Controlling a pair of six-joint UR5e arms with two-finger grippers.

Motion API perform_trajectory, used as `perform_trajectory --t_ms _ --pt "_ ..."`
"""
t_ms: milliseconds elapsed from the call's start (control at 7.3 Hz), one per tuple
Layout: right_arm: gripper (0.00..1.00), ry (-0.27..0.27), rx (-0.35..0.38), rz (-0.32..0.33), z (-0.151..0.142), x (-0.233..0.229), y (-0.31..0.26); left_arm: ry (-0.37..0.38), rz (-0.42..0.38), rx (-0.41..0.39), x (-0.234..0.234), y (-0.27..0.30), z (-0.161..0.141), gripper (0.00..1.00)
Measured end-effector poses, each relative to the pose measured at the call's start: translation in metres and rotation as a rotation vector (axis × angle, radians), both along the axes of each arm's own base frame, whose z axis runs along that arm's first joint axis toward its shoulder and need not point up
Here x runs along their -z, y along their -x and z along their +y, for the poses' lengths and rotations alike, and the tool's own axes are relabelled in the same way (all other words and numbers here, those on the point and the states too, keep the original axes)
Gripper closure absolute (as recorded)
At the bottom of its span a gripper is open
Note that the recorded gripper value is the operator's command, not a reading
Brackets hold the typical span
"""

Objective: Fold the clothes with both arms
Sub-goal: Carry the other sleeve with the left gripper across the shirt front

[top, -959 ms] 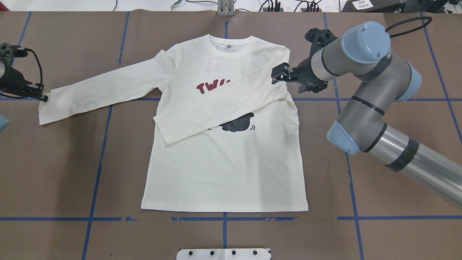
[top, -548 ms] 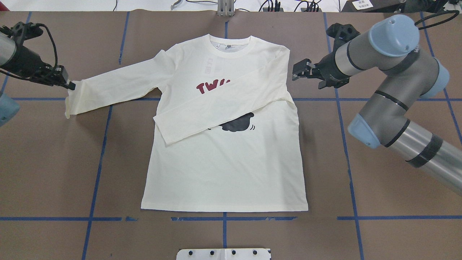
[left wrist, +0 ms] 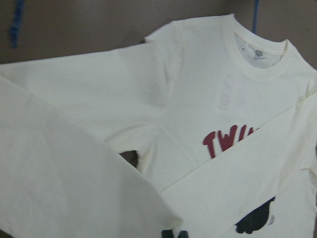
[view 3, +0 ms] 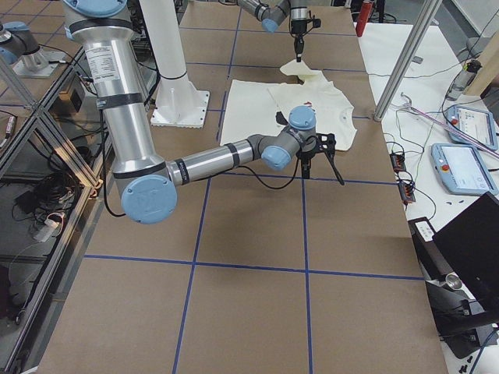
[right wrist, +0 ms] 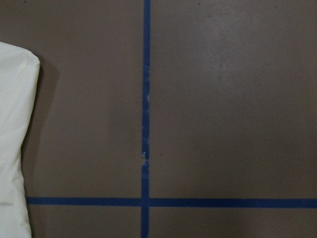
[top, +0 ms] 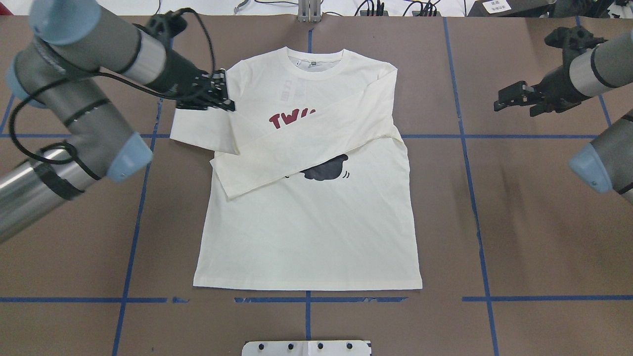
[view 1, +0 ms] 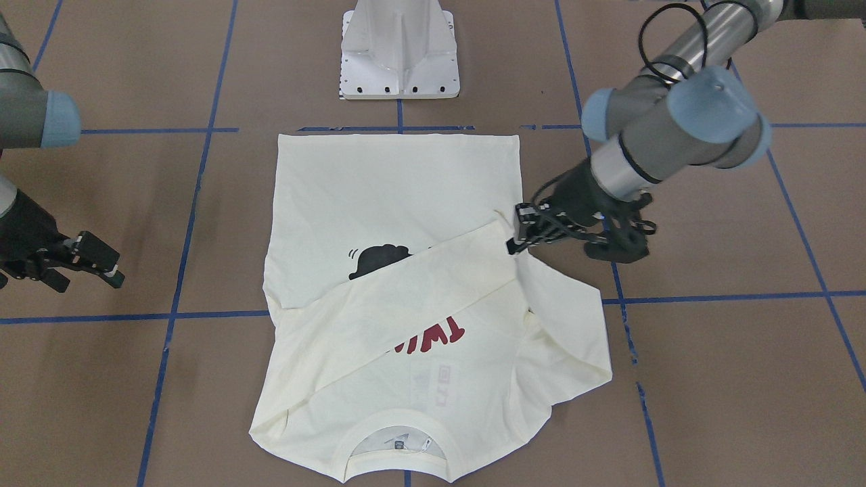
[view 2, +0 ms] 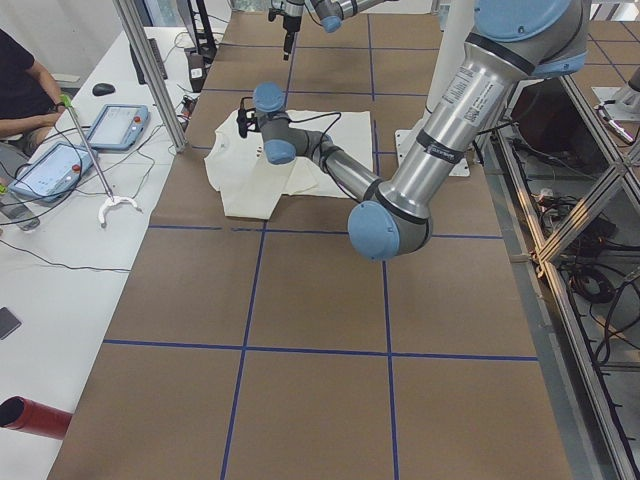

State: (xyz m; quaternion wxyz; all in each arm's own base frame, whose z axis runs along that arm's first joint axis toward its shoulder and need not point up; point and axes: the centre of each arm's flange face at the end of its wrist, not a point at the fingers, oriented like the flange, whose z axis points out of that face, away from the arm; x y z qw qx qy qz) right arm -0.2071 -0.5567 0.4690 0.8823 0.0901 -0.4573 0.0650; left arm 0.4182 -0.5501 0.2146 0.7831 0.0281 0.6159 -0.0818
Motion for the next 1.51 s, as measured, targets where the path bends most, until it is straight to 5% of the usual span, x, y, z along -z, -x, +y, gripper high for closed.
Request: perform_trajectory --t_ms 411,685,822,1096,1234,1508 --pt "0.00 0.013 0.008 0.000 0.007 -0.020 -0.026 0.004 -0.028 0.063 0.134 -0.176 0.050 1.00" --pt "0.00 0.010 0.005 -0.004 0.009 -0.024 -0.029 -0.027 -0.031 0.092 0.160 -0.265 0.078 0.98" --pt "0.00 0.008 0.004 -0.007 0.011 -0.025 -0.030 -0.039 -0.030 0.099 0.162 -0.289 0.088 0.83" --pt "0.00 0.009 0.004 -0.013 0.014 -0.026 -0.031 -0.045 -0.030 0.107 0.164 -0.309 0.092 0.75" --pt "0.00 0.012 0.008 -0.017 0.015 -0.026 -0.031 -0.047 -0.032 0.121 0.171 -0.317 0.092 0.49" --pt "0.00 0.013 0.011 -0.023 0.016 -0.025 -0.031 -0.052 -0.031 0.147 0.183 -0.324 0.093 0.45"
